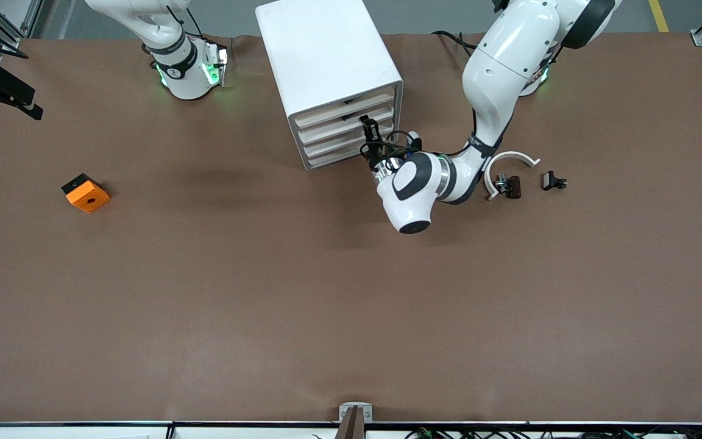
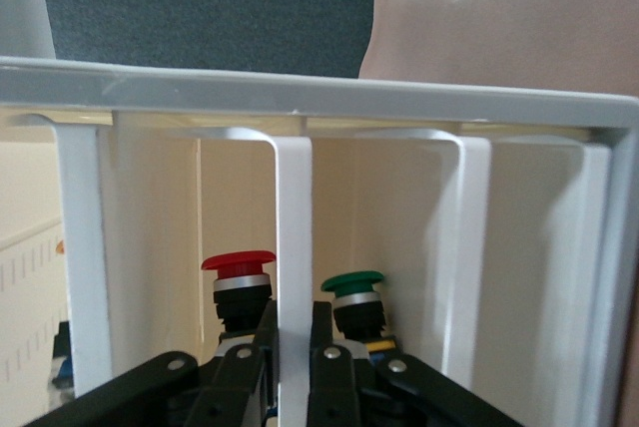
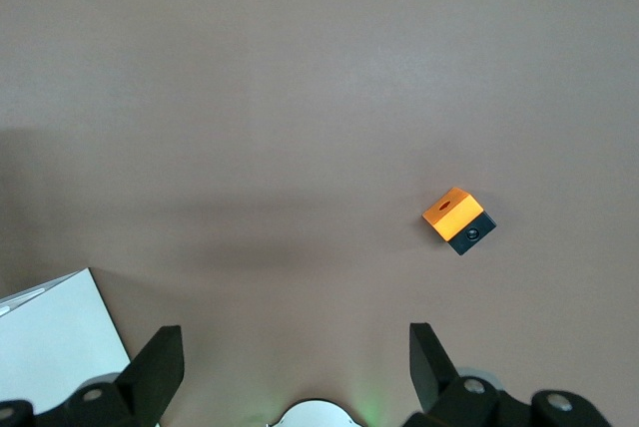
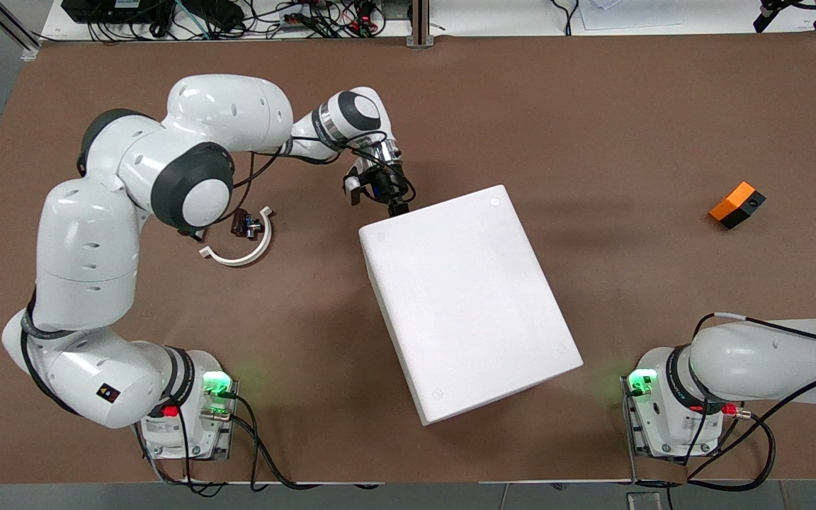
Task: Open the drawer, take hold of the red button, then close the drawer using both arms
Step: 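Pull the drawer open with the left gripper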
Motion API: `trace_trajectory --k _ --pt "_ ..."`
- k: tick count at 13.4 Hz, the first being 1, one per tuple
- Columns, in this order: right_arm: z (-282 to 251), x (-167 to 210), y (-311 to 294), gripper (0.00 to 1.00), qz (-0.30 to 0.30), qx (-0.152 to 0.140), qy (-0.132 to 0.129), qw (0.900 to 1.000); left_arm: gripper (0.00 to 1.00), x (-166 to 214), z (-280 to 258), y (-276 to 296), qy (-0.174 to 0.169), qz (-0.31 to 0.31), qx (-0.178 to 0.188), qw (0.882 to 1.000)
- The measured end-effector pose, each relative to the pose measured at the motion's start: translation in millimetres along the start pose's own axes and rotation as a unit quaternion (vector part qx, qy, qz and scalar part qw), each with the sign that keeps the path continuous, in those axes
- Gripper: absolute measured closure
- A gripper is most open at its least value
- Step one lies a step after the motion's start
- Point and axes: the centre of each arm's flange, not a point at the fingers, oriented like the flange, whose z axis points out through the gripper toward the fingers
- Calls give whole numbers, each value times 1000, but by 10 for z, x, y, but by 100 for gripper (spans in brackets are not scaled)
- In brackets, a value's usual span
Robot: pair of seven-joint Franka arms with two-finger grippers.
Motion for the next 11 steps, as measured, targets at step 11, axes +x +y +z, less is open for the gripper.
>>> trace_trajectory --k 11 --pt "7 0 6 0 1 0 -1 1000 86 624 -1734 179 -147 -4 -64 987"
